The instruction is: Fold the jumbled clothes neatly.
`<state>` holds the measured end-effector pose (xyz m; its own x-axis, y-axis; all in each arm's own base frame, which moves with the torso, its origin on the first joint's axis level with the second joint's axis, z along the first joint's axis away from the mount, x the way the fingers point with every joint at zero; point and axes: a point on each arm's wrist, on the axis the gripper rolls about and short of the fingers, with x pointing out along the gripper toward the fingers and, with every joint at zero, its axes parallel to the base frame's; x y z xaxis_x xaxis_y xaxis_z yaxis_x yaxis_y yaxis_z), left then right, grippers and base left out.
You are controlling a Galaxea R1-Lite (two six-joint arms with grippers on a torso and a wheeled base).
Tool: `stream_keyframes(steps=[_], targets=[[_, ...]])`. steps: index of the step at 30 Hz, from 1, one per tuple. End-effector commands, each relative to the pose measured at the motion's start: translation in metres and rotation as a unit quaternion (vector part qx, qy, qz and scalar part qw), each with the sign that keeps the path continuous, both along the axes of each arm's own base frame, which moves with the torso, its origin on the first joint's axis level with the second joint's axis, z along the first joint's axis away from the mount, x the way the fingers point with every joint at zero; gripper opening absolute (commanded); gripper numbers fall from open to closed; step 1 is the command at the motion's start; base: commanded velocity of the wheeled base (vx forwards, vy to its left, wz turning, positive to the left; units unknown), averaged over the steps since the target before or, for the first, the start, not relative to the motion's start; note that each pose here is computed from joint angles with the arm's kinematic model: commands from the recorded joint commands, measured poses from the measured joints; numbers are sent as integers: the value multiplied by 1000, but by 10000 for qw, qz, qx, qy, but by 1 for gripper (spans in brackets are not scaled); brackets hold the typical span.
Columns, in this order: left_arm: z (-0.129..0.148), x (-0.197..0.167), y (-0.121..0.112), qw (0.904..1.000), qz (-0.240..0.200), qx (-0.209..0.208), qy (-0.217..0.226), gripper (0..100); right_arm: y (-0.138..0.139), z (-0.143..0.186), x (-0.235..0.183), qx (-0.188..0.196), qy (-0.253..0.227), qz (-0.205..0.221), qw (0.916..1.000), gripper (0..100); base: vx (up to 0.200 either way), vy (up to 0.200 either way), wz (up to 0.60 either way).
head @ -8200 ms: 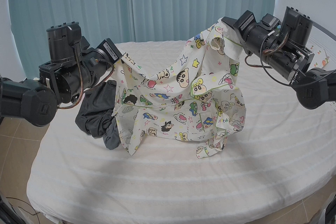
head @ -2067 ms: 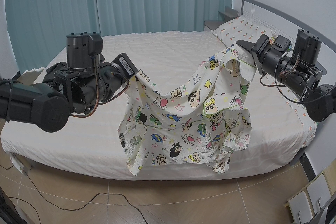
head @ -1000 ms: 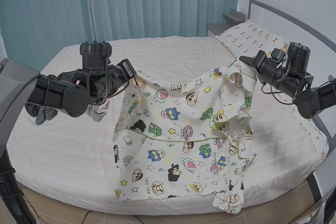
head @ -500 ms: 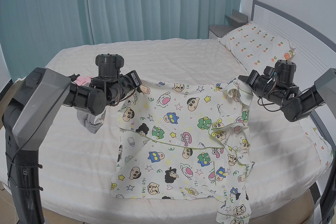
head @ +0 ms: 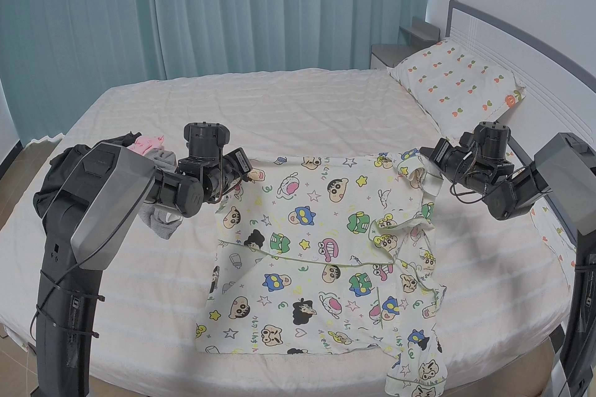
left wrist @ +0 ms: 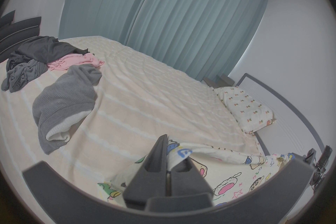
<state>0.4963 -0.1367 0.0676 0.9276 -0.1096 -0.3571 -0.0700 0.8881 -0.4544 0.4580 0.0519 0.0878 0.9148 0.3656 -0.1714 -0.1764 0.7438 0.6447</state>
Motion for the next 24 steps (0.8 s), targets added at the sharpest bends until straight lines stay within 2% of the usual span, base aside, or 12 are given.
stream_keyframes(steps=[1,8,12,17,24], targets=[[-8,2,0,10000,20,25,89,0,2,-11,3,-10,101,22,9999,0,0,0,0],[-12,5,-2,9992,28,130,373,0,4,-20,10,-23,115,-30,9999,0,0,0,0],[-14,6,-3,9991,21,156,400,0,4,-19,10,-29,105,-21,9999,0,200,0,0],[-26,6,-7,9984,-40,294,489,0,5,-21,11,-62,124,-23,9999,0,200,0,0],[-55,8,-9,9954,46,662,687,0,4,-40,15,-198,252,4,9995,0,0,0,0]])
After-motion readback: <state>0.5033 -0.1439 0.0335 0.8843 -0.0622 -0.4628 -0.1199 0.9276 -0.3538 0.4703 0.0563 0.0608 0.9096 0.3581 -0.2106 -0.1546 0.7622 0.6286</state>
